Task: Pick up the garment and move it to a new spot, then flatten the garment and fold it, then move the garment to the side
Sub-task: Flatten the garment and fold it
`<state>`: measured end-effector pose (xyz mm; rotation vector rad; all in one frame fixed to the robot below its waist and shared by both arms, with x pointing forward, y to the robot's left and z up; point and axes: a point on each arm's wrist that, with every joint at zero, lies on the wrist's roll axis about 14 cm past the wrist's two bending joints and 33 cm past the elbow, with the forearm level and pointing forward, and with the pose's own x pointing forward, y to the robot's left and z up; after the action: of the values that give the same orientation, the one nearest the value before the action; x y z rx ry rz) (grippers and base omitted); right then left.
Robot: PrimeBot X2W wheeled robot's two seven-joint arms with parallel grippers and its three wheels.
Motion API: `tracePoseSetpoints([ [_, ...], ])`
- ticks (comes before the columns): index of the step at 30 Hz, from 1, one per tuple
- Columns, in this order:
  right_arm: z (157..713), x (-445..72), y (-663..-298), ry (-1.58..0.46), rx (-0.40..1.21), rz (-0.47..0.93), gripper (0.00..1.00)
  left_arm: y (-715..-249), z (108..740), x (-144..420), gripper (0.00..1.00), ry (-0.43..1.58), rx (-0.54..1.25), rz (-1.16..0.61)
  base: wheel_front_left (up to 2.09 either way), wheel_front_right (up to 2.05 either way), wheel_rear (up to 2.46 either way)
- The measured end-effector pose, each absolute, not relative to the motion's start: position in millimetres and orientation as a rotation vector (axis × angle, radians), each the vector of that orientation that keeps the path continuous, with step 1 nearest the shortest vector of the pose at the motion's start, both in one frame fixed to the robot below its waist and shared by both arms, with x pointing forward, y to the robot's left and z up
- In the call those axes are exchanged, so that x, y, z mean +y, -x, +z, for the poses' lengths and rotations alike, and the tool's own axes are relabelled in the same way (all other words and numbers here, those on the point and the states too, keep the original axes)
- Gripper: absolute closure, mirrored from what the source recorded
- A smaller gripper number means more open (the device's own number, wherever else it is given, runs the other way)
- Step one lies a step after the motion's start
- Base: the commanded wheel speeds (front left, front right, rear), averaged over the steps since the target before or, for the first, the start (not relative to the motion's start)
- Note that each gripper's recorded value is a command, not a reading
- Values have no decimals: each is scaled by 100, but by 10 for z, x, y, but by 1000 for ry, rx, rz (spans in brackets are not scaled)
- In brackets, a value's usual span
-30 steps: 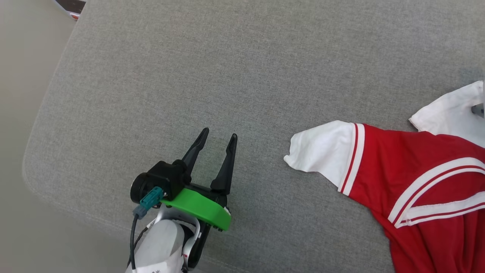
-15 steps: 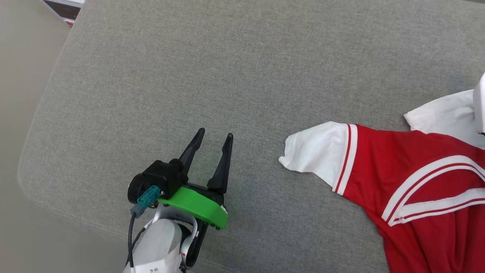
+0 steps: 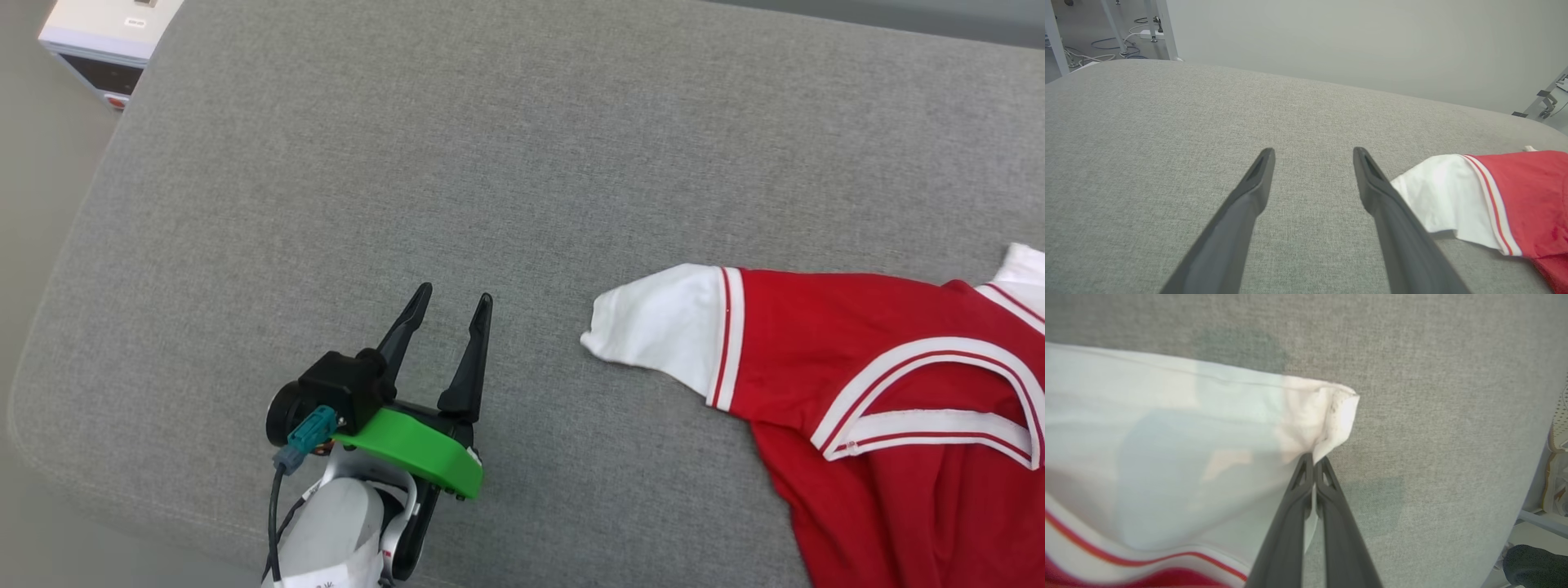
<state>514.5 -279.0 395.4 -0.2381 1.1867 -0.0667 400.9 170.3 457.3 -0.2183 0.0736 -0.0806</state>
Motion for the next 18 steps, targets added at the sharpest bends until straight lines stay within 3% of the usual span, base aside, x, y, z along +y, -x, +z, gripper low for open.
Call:
tracePoseSetpoints([
  [8,3922,-3008,-4981,180,1148,-144,100,-4028,4588,1659,0,221,68,-97,0,0,0],
  [9,3927,-2994,-4979,176,1137,-142,56,-4028,4592,1652,0,220,67,-100,0,0,0],
  [10,3931,-2978,-4979,169,1125,-139,0,-4027,4595,1648,0,220,67,-102,0,0,0],
  [18,4236,-2729,-5142,101,866,-71,0,-4013,4697,1645,0,210,39,-117,0,0,0],
])
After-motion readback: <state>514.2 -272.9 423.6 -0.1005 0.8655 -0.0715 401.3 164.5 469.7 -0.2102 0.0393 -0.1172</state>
